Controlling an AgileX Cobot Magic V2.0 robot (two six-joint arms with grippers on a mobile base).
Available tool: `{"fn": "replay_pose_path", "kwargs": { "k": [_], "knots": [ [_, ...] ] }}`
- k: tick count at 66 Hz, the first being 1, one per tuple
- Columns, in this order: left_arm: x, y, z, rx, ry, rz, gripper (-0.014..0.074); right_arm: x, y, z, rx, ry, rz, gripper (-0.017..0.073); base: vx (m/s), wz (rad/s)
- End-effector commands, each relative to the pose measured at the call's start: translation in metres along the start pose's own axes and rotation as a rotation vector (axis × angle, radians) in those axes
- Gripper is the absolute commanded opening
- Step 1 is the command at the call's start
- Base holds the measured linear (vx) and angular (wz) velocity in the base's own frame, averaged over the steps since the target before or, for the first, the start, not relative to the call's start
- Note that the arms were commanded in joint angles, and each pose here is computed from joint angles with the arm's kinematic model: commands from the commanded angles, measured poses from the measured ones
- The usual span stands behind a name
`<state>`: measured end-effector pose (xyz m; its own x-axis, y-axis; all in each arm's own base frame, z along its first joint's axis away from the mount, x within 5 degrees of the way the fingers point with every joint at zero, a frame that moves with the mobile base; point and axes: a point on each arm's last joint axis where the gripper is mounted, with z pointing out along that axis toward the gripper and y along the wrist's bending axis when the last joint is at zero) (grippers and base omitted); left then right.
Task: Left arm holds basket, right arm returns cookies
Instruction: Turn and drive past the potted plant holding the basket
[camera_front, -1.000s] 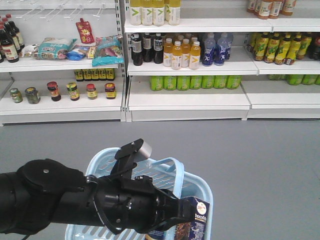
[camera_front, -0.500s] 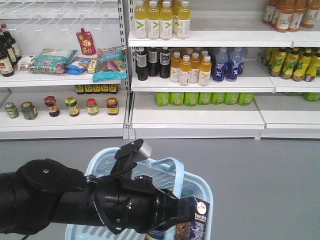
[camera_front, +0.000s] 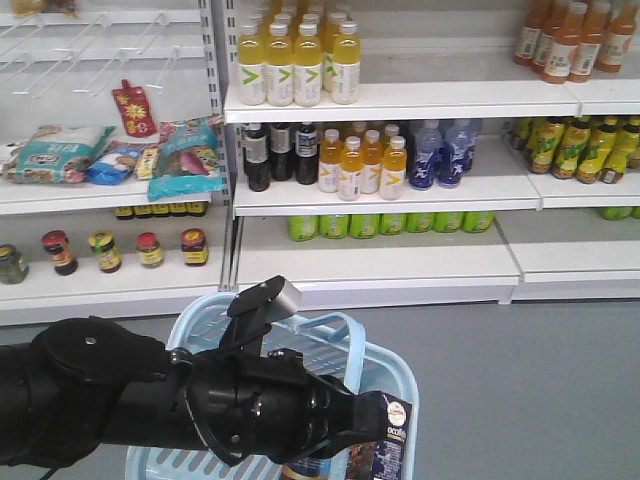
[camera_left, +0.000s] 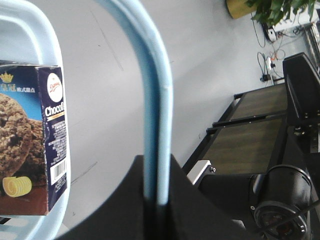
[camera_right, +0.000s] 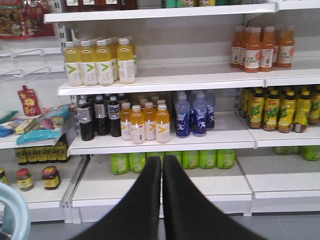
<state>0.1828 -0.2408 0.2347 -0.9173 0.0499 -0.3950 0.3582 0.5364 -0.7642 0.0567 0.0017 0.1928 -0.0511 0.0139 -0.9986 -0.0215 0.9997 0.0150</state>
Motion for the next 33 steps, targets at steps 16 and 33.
{"fn": "replay_pose_path", "kwargs": {
  "k": [16,33],
  "knots": [
    [-0.0070,-0.0199,-0.0118,0.077,-0.040,0.020,-0.0006,-0.0079,-0.0009,-0.0012,0.012,-0.086,-0.008,-0.0008,0.24,-0.56],
    [-0.0070,-0.0199,-0.0118,0.077,-0.040,0.020,-0.0006,-0.0079,-0.0009,-0.0012,0.012,-0.086,-0.008,-0.0008,0.22,-0.70]
  ]
}}
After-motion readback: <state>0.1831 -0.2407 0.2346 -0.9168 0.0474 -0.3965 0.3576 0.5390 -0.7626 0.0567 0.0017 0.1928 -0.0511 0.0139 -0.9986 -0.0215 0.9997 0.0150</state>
